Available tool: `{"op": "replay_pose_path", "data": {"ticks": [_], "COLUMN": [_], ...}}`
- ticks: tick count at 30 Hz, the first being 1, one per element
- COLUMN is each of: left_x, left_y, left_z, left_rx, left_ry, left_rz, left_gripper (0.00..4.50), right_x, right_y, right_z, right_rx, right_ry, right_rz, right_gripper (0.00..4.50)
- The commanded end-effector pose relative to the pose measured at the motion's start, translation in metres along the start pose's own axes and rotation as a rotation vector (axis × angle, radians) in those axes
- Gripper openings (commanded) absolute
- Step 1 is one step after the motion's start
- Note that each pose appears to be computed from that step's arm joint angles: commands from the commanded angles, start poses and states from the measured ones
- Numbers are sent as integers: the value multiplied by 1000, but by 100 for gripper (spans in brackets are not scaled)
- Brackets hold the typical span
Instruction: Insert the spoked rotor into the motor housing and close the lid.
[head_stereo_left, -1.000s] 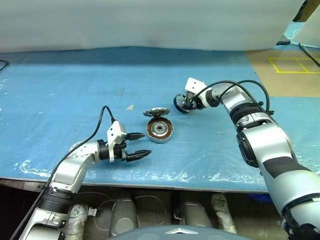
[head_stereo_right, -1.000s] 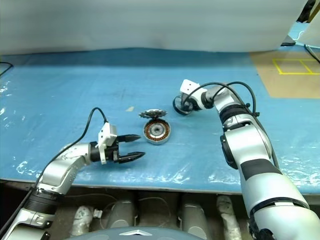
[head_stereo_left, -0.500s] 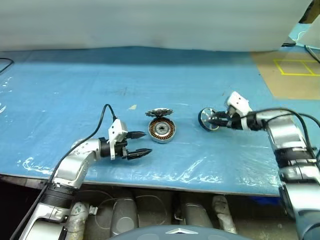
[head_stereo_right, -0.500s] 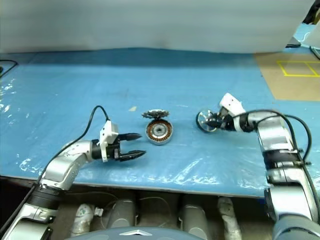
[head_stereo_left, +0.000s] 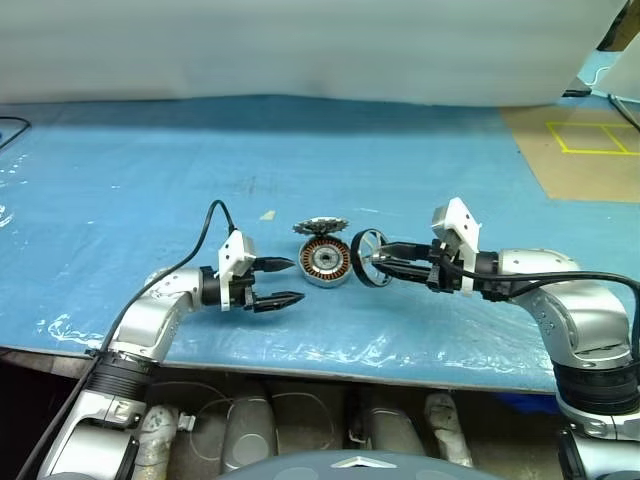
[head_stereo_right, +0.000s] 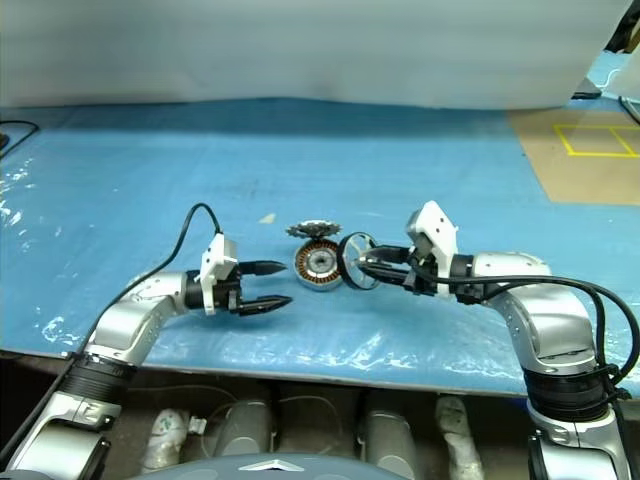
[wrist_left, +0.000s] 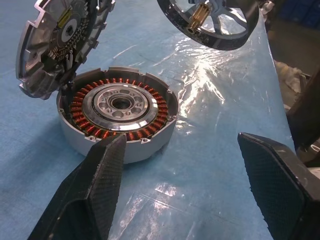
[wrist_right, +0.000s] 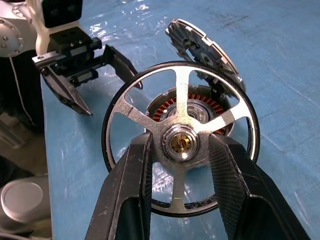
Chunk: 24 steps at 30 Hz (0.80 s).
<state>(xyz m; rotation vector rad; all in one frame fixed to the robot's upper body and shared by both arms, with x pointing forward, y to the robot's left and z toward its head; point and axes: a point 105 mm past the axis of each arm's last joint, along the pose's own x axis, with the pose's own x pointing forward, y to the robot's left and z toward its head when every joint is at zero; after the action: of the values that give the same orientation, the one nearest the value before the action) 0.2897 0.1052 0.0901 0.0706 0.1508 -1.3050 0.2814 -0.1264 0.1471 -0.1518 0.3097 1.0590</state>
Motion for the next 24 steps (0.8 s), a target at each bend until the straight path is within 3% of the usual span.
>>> {"op": "replay_pose_path", "data": {"ticks": [1,15,24], "left_x": [-1,-1,-1], "left_y": [-1,-2,-2], "left_z": [9,5,4], "left_rx": [36,29,29], "left_ry": [-14,-24,-24], "left_rz": [-5,12,13], "left_gripper": [374,374,374], "right_x": [12,51,65], "right_y": [0,1,-11], "right_z": [11,13,-6], "right_rx": [-16,-69,-3], "right_ry": [-35,-5,14], "right_rz": [14,117,90], "right_gripper": [168,168,168]}}
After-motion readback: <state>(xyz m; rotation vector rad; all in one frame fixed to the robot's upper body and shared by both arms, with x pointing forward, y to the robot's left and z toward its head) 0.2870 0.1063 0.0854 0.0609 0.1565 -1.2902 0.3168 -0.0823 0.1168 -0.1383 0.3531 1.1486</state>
